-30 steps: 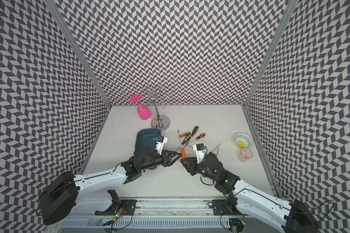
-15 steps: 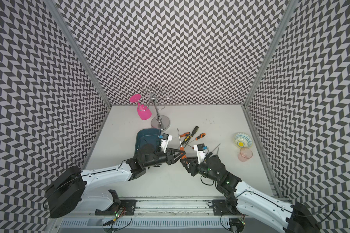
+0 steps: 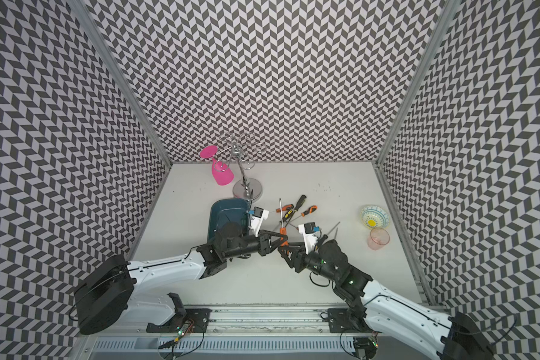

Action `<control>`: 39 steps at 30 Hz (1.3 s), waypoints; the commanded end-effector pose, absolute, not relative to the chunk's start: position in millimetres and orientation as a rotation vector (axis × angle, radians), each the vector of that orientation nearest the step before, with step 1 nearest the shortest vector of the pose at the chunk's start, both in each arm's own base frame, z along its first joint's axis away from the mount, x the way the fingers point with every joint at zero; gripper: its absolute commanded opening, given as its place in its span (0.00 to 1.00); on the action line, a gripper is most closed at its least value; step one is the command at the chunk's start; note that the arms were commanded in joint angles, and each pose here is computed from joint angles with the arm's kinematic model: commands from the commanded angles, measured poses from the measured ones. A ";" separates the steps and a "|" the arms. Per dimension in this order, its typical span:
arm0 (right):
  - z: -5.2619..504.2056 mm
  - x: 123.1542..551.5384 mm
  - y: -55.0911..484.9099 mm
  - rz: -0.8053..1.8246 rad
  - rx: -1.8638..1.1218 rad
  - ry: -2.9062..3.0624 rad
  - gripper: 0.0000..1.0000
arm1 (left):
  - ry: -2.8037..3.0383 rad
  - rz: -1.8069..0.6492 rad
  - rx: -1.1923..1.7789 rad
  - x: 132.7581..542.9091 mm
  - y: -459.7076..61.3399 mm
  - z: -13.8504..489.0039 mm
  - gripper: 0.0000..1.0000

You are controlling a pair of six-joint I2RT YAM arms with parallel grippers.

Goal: Put the screwdriver on the desktop into the storage box
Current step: Pick up the screwdriver from the center of the board, then place the screwdriver in the storage box.

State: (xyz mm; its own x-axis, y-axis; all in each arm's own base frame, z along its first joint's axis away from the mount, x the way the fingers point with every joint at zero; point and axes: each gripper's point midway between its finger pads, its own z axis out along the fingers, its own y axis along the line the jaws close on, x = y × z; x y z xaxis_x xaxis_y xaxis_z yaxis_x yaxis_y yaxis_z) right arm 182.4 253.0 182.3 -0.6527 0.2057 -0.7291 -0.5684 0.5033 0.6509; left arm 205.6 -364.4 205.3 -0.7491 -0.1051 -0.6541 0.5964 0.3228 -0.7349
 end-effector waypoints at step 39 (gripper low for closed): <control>128.3 213.3 200.3 0.822 -0.044 2.089 0.52 | 2.546 -0.440 0.015 293.7 -182.7 126.5 0.00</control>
State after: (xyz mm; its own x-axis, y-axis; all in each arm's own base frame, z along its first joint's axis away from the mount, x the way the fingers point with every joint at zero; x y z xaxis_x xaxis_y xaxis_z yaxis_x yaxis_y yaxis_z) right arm 211.8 203.1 128.5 -0.6430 0.2357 -0.7287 -0.3176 0.7837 0.5338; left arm 285.0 -186.8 120.6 -0.8511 -0.0934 -0.5167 0.1095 0.9309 -0.3485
